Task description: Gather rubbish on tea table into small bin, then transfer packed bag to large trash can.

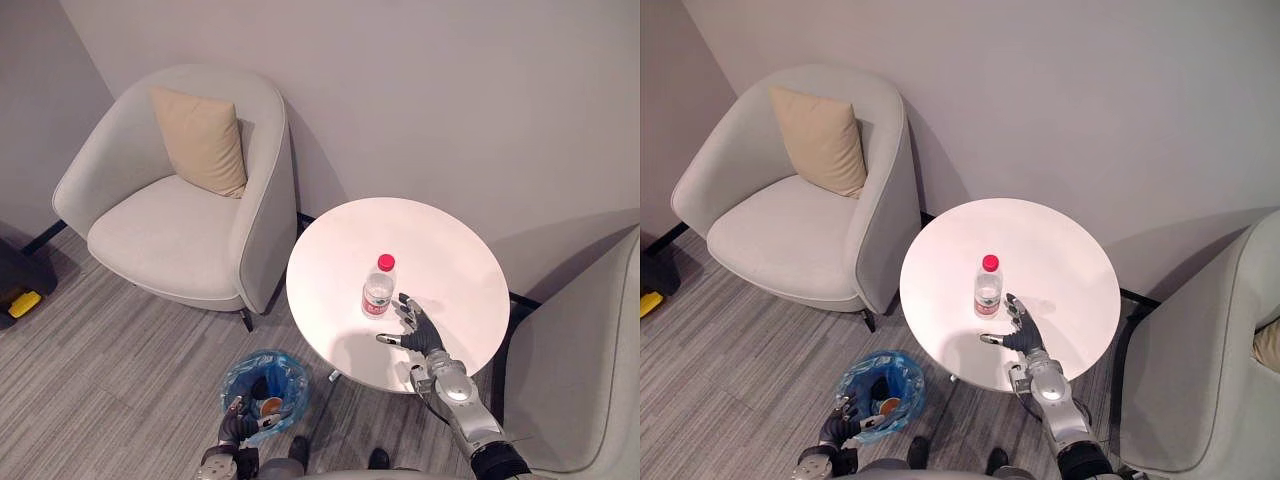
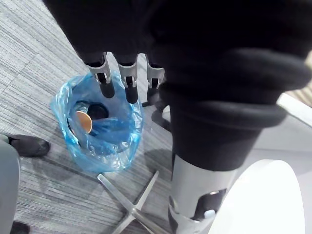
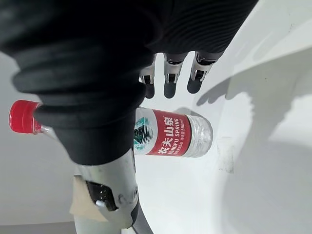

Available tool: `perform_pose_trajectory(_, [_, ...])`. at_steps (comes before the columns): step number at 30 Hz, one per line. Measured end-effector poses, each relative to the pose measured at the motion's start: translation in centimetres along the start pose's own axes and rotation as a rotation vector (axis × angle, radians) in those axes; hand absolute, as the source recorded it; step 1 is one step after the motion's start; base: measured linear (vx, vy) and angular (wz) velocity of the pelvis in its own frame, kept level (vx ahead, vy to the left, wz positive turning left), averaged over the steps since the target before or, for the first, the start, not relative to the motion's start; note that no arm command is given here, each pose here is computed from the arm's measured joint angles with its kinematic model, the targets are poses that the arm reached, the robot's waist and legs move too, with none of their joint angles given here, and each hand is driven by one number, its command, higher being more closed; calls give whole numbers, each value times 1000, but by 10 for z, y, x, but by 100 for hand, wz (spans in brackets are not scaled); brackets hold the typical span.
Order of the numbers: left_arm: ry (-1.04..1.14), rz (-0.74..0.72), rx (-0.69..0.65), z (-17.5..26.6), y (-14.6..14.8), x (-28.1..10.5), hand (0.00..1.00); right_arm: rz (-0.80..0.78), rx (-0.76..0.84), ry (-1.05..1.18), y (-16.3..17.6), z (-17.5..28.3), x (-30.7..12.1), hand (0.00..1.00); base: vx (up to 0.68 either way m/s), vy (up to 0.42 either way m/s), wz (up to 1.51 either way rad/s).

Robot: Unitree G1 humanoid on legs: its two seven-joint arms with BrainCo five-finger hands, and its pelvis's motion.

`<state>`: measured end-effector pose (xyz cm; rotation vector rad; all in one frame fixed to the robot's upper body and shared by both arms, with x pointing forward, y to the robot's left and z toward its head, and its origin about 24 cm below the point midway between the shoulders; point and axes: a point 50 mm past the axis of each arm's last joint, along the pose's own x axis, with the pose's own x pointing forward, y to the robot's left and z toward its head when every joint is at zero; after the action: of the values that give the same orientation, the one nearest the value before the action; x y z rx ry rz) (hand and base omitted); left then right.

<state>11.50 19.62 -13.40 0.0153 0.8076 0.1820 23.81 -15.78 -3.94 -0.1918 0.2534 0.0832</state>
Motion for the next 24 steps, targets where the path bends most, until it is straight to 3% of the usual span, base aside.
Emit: perform_pose_trajectory(24, [19, -19, 16, -7, -3, -4, 0, -111, 21, -24, -16, 6, 2, 0, 0, 0, 0])
